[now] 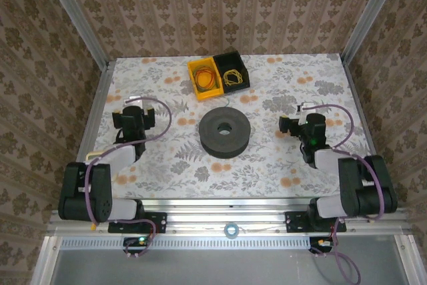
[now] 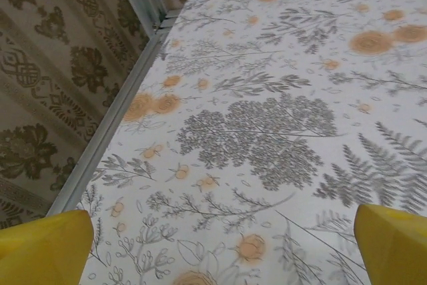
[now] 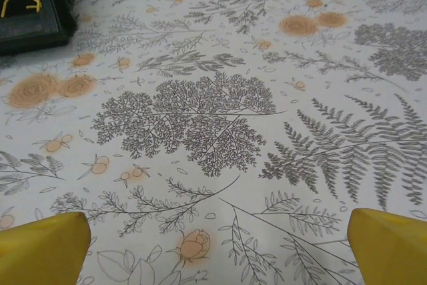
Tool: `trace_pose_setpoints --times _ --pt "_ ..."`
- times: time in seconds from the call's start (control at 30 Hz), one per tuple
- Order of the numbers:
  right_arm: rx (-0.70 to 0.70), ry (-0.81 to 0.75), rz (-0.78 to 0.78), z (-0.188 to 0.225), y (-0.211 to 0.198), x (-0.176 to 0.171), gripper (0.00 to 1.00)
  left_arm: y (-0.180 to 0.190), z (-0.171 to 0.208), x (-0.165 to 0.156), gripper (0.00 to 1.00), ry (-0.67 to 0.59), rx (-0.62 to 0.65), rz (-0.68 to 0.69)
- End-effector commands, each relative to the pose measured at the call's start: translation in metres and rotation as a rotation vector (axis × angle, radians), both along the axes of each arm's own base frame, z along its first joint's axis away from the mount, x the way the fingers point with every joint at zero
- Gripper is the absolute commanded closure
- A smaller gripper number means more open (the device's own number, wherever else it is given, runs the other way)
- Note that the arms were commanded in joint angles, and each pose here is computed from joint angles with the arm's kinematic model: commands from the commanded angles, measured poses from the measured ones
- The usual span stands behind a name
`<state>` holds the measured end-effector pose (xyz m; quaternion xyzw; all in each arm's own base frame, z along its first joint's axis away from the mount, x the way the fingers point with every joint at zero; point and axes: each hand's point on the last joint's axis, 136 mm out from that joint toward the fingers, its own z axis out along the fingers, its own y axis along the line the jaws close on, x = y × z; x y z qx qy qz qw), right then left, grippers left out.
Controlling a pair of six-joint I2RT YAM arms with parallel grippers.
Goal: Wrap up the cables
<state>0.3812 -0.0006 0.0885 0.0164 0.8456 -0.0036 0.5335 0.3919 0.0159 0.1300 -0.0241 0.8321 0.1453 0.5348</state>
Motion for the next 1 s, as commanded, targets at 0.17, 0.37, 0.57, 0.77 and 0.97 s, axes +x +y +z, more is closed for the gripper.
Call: trace_pose_setpoints --times 0.17,0.37,0.57,0.77,0.97 --pt "0.025 -0.086 -0.001 0.007 -0.004 0.019 0.0 0.007 -0.024 0.009 0.0 -0.052 -0.064 -0.042" --pt "0.019 -0.095 -0.003 0.008 -0.004 0.02 0.0 0.005 -0.032 0.001 0.0 -0.125 -0.092 -0.093" --pt "0.01 -0.095 -0.006 0.009 -0.004 0.019 0.0 0.002 -0.031 0.004 0.0 -0.115 -0.073 -0.091" --pt "0.003 -0.086 -0.005 0.007 -0.003 0.02 0.0 0.0 -0.03 0.004 0.0 -0.115 -0.067 -0.096" --pt "0.003 -0.094 -0.004 0.008 -0.003 0.019 0.0 -0.004 -0.03 0.006 0.0 -0.109 -0.06 -0.115"
